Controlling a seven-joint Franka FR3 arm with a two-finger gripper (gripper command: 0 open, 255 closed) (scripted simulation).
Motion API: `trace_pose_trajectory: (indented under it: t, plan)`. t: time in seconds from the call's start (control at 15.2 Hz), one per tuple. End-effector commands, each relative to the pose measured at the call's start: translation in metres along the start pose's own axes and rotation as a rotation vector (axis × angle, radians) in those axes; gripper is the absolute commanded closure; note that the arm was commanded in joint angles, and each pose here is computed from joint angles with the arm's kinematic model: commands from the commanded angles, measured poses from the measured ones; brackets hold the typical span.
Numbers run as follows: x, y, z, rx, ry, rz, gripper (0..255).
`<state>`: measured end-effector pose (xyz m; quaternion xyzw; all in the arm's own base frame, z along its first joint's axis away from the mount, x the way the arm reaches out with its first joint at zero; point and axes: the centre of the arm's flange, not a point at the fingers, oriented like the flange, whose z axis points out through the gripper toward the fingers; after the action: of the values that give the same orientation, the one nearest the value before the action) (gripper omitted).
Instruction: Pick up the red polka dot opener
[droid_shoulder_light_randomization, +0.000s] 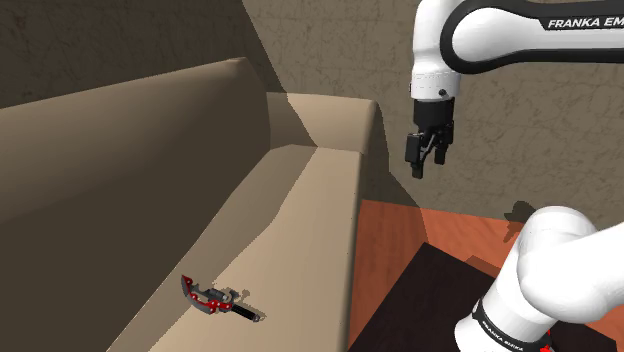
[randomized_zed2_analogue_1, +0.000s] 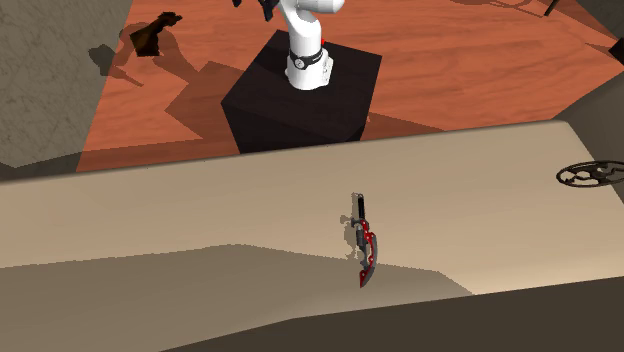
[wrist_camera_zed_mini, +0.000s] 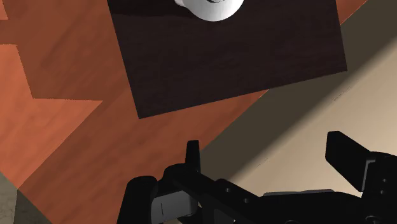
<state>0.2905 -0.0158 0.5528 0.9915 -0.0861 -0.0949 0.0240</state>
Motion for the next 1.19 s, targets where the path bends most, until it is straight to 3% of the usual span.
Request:
trace_pose_trajectory:
  t: [0.0,1.12]
  plan:
    - [0.0,0.0,0.0,0.0,0.0,0.0,0]
    - [0.113,-0.172,0.079,0.018,0.023,-0.039,0]
